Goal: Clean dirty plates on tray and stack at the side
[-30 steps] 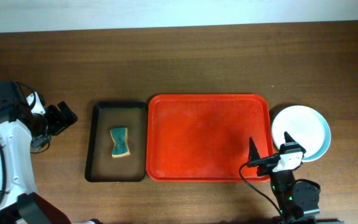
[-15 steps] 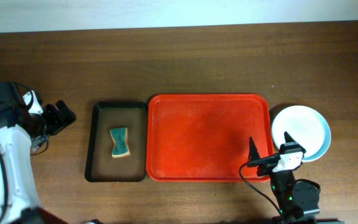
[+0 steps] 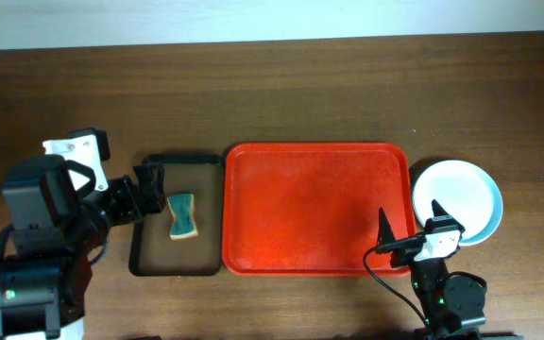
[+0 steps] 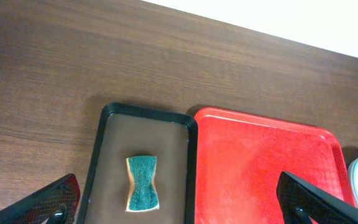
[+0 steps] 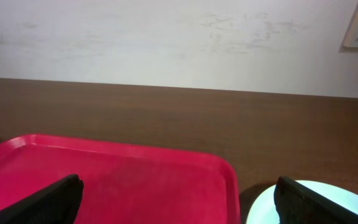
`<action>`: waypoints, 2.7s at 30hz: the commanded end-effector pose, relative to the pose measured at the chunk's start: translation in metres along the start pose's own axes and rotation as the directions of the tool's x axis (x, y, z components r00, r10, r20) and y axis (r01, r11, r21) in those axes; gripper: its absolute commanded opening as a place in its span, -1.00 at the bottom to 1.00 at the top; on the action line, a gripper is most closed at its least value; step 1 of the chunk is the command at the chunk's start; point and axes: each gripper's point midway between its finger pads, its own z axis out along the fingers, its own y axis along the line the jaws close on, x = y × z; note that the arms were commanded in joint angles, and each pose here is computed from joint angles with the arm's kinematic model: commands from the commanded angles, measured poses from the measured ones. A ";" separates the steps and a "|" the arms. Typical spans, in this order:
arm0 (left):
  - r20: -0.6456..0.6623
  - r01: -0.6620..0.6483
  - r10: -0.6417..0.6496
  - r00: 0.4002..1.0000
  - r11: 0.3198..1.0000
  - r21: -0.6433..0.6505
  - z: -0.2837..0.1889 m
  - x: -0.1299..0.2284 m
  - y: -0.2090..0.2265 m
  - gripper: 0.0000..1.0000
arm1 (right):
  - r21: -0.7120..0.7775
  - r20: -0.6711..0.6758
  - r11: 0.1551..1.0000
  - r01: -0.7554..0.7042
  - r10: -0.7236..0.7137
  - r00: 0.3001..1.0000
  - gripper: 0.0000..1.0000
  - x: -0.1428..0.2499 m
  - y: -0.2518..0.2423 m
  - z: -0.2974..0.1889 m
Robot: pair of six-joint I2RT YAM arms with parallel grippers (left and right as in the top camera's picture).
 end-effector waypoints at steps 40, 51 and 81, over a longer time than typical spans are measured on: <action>0.951 -0.416 -0.003 0.310 0.899 0.139 -0.185 0.004 -0.060 0.98 | 0.007 -0.005 1.000 -0.001 0.001 1.000 0.97 0.003 -0.001 0.000; 0.913 -0.374 0.019 0.408 0.915 0.148 -0.053 0.044 -0.030 0.98 | 0.007 -0.005 1.000 -0.001 0.001 1.000 0.97 0.003 -0.001 0.000; 0.570 -0.404 0.390 0.723 0.908 -0.109 0.067 0.123 0.030 0.98 | 0.007 -0.005 1.000 -0.001 0.001 1.000 0.97 0.003 -0.001 0.000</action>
